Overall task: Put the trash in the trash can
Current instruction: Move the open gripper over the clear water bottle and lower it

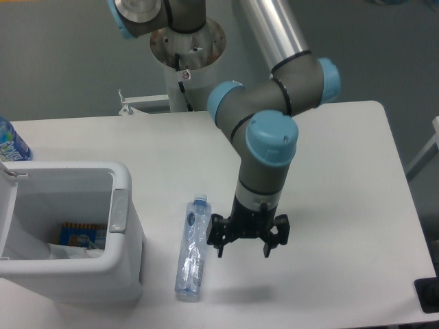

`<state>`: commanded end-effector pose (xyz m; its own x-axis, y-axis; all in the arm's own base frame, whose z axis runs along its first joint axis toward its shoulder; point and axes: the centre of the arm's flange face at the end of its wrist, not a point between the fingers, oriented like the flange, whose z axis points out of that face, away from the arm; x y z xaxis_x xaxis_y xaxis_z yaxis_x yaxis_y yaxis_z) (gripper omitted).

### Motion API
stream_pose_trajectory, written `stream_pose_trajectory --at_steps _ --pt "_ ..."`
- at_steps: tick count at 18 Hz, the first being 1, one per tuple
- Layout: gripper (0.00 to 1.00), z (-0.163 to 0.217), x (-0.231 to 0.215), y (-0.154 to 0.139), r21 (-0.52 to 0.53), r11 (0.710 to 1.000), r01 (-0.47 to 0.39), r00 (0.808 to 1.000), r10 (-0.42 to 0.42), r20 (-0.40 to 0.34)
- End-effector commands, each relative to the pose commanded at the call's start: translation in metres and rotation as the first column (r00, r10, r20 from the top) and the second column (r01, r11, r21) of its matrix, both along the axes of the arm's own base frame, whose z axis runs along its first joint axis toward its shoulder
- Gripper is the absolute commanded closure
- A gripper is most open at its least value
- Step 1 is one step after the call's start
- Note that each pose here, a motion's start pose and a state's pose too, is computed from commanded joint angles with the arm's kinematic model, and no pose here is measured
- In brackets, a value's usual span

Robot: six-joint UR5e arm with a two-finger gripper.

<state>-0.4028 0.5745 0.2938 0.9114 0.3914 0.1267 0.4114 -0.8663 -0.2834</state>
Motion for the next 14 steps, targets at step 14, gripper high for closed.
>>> stream_pose_trajectory --at_steps 14 --pt "0.0 -0.06 0.057 0.047 -0.057 0.994 0.096 0.994 -0.093 0.061"
